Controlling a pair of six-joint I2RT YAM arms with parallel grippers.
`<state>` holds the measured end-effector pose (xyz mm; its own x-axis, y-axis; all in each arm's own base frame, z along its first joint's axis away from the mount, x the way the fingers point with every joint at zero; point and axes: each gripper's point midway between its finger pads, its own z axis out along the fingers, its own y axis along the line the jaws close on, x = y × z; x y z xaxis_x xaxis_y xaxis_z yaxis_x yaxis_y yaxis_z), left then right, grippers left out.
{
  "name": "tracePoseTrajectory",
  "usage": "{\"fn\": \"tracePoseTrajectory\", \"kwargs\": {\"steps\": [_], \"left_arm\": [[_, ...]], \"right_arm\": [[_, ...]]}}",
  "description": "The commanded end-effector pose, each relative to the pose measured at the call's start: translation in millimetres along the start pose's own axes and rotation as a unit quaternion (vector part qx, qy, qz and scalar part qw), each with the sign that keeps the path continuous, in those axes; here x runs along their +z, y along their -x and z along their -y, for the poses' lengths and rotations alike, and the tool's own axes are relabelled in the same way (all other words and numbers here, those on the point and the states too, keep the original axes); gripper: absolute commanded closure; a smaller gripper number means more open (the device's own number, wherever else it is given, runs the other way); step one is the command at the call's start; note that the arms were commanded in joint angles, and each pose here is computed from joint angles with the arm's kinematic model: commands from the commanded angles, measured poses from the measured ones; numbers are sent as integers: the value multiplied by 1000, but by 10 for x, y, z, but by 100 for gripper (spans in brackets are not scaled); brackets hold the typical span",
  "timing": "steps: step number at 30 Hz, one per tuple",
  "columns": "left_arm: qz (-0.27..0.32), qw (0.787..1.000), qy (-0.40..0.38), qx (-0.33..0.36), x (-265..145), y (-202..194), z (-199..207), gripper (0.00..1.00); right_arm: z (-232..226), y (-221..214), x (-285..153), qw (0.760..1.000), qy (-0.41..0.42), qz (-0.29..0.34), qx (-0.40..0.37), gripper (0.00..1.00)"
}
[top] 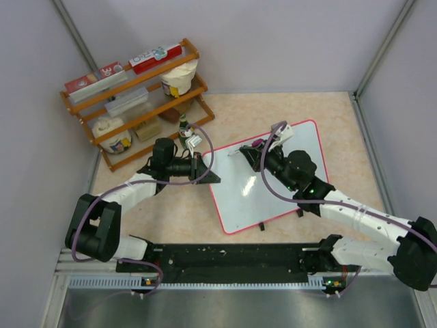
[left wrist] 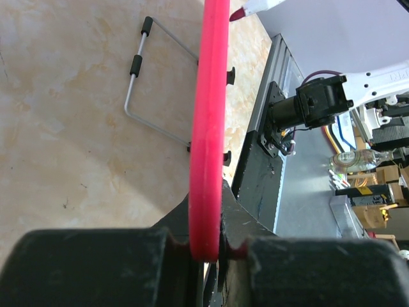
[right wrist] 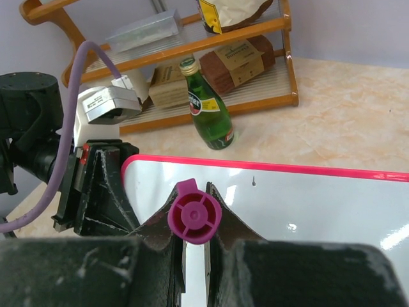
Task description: Write a sentence on the whiteboard
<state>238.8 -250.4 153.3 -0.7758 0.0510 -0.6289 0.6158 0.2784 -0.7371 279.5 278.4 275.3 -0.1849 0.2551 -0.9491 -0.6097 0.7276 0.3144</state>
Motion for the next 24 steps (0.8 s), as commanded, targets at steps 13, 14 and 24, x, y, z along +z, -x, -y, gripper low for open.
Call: {"fn": "tracePoseTrajectory", "kwargs": {"steps": [13, 14, 24], "left_arm": [[-31, 998, 54, 25, 24, -244, -325, 100], [-31, 998, 54, 24, 22, -244, -331, 100], [-35, 998, 55, 20, 33, -276, -357, 100]], "right_arm": [[-178, 194, 118, 1000, 22, 19, 8, 100], [-186, 166, 121, 1000, 24, 15, 6, 100], [-180, -45, 89, 999, 30, -24, 5, 100]]}}
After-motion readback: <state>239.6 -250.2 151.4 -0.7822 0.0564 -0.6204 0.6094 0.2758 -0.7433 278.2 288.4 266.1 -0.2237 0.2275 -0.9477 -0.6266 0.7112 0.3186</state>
